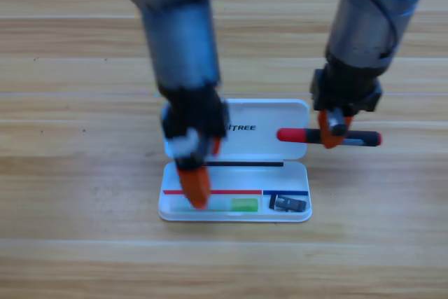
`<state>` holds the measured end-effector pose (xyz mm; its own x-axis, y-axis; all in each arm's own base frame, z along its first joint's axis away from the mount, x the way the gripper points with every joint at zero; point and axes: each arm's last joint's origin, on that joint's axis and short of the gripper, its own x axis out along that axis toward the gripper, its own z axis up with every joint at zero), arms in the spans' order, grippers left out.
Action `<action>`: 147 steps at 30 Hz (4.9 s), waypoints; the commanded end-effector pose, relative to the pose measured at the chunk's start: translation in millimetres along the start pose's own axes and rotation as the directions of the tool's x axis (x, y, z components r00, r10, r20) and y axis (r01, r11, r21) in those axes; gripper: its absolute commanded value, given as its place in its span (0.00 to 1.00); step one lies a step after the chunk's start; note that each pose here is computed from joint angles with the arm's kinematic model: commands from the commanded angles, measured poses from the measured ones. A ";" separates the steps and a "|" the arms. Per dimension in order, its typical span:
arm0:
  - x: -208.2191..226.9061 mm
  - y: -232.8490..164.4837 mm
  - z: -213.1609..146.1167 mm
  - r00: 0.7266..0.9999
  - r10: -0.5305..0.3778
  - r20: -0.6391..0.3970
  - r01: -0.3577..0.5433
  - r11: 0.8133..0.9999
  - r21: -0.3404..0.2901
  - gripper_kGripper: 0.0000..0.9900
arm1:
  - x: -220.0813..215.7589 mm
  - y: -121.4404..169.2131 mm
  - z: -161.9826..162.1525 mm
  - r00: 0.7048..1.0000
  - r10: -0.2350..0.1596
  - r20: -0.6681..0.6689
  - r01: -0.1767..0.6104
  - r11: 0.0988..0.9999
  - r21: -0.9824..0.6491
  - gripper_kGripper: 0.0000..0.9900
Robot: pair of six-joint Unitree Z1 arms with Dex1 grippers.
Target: Clean up eraser and pencils
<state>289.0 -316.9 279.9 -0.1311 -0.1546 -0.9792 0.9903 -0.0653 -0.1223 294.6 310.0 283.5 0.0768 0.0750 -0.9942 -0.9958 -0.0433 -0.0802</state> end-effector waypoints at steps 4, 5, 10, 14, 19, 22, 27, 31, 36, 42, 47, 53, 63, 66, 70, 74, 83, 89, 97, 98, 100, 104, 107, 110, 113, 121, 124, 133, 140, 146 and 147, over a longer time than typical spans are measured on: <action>-170.4 -77.9 -103.2 0.921 0.356 0.160 -0.339 0.932 -0.126 1.00 | 51.8 7.6 45.1 0.994 0.067 -0.081 -0.071 0.996 -0.053 0.00; -181.8 -86.9 -118.1 0.905 0.391 0.168 -0.369 0.918 -0.146 1.00 | 54.7 7.1 48.8 0.994 0.068 -0.082 -0.072 0.996 -0.053 0.00; -221.3 -119.7 -185.5 0.816 0.556 0.160 -0.484 0.807 -0.338 1.00 | 70.3 7.2 67.9 0.994 0.065 -0.084 -0.070 0.995 -0.065 0.00; -228.6 -137.3 -221.4 0.747 0.654 0.119 -0.532 0.695 -0.483 1.00 | 78.4 9.1 80.9 0.994 0.064 -0.086 -0.071 0.995 -0.076 0.00; -218.4 -145.3 -240.0 0.681 0.728 0.079 -0.536 0.569 -0.623 1.00 | 84.3 8.9 92.4 0.995 0.057 -0.076 -0.063 0.994 -0.087 0.00; -204.3 -151.6 -244.6 0.643 0.763 0.068 -0.537 0.513 -0.669 1.00 | 88.8 8.8 97.2 0.995 0.052 -0.080 -0.059 0.994 -0.093 0.00; -178.4 -168.4 -252.6 0.568 0.820 0.067 -0.558 0.444 -0.701 1.00 | 94.1 7.5 102.9 0.996 0.048 -0.075 -0.055 0.994 -0.092 0.00; -171.1 -170.2 -254.2 0.567 0.822 0.064 -0.560 0.441 -0.702 1.00 | 95.5 7.1 103.4 0.996 0.048 -0.077 -0.055 0.994 -0.092 0.00; -168.0 -169.8 -254.9 0.575 0.816 0.059 -0.561 0.446 -0.698 1.00 | 94.7 7.2 103.3 0.996 0.047 -0.076 -0.054 0.995 -0.089 0.00; -164.2 -169.1 -255.3 0.584 0.809 0.062 -0.558 0.455 -0.694 1.00 | 86.8 6.9 102.1 0.997 0.039 -0.065 -0.043 0.996 -0.074 0.76; -160.0 -168.4 -255.4 0.594 0.801 0.072 -0.553 0.472 -0.687 1.00 | 49.0 11.8 95.4 1.000 0.017 -0.016 -0.018 0.998 -0.054 0.94; -159.8 -166.6 -254.6 0.591 0.803 0.085 -0.551 0.478 -0.685 1.00 | -62.5 50.6 60.3 0.988 0.009 0.157 0.001 0.998 -0.066 0.96; -150.5 -99.6 -241.0 0.555 0.786 0.274 -0.522 0.585 -0.621 0.95 | -160.1 116.8 -25.5 0.854 0.018 0.521 -0.007 1.000 -0.022 0.96; -132.0 -62.8 -236.9 0.546 0.759 0.354 -0.504 0.636 -0.585 0.94 | -148.6 128.4 -42.1 0.822 -0.018 0.569 0.017 1.000 0.007 0.96; -104.6 -15.6 -233.4 0.555 0.721 0.415 -0.473 0.684 -0.556 0.94 | -134.6 141.6 -56.8 0.787 -0.028 0.616 0.019 1.000 0.022 0.96; -74.6 16.9 -222.3 0.591 0.650 0.478 -0.431 0.756 -0.493 0.93 | -128.9 145.6 -60.0 0.775 -0.011 0.631 -0.006 1.000 0.025 0.96; -19.6 65.6 -200.3 0.678 0.513 0.526 -0.336 0.853 -0.399 0.70 | -133.7 146.2 -61.3 0.767 -0.026 0.641 -0.007 0.999 0.048 0.96; 3.2 83.1 -186.1 0.706 0.448 0.549 -0.301 0.891 -0.340 0.39 | -131.6 146.9 -62.1 0.770 -0.022 0.638 -0.011 0.999 0.048 0.96; 28.1 96.2 -168.6 0.735 0.367 0.570 -0.250 0.928 -0.275 0.00 | -129.9 148.4 -63.7 0.772 -0.016 0.636 -0.018 0.999 0.047 0.96; 31.1 97.5 -166.7 0.738 0.359 0.571 -0.244 0.931 -0.271 0.00 | -129.5 148.8 -64.2 0.773 -0.015 0.635 -0.019 0.999 0.047 0.96; 37.0 99.7 -162.8 0.745 0.337 0.575 -0.223 0.939 -0.261 0.00 | -128.3 150.0 -65.7 0.774 -0.014 0.633 -0.019 0.999 0.046 0.96; 46.4 102.3 -159.9 0.747 0.300 0.593 -0.182 0.951 -0.252 0.00 | -127.4 151.8 -68.0 0.776 -0.012 0.631 -0.021 0.999 0.046 0.96; 49.8 104.5 -159.6 0.749 0.288 0.596 -0.156 0.952 -0.262 0.00 | -130.6 153.9 -70.6 0.769 -0.015 0.639 -0.017 0.999 0.044 0.96; 54.7 107.2 -158.5 0.748 0.254 0.614 -0.108 0.958 -0.265 0.00 | -133.3 155.4 -72.6 0.764 -0.018 0.645 -0.013 0.999 0.043 0.96; 63.3 116.9 -156.6 0.756 0.191 0.626 -0.030 0.965 -0.259 0.00 | -132.5 155.5 -72.6 0.765 -0.017 0.644 -0.014 0.999 0.043 0.96; 80.6 139.9 -152.5 0.776 0.087 0.625 0.097 0.962 -0.254 0.00 | -132.0 155.0 -71.9 0.763 -0.019 0.646 -0.013 0.999 0.044 0.97; 86.3 146.2 -152.8 0.776 0.059 0.628 0.135 0.957 -0.258 0.00 | -130.9 154.1 -70.7 0.764 -0.018 0.645 -0.014 0.999 0.044 0.97; 90.5 153.7 -160.0 0.741 -0.019 0.671 0.233 0.945 -0.231 0.00 | -128.8 152.5 -68.5 0.767 -0.014 0.642 -0.019 0.999 0.045 0.97; 88.9 154.2 -160.2 0.719 -0.093 0.689 0.294 0.939 -0.180 0.00 | -128.5 151.3 -66.8 0.766 -0.011 0.643 -0.023 0.999 0.045 0.97; 88.1 150.3 -160.6 0.713 -0.126 0.690 0.321 0.933 -0.161 0.00 | -128.0 151.1 -66.5 0.767 -0.010 0.642 -0.025 0.999 0.046 0.97; 88.8 150.2 -160.8 0.713 -0.128 0.690 0.322 0.933 -0.159 0.00 | -128.0 151.1 -66.5 0.767 -0.010 0.642 -0.025 0.999 0.046 0.97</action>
<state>429.3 -189.0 174.8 -0.2187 -0.7830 -0.5822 0.9164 0.0402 -0.3982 140.6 231.1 396.6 0.0436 0.6918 -0.7207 -0.9980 -0.0022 -0.0625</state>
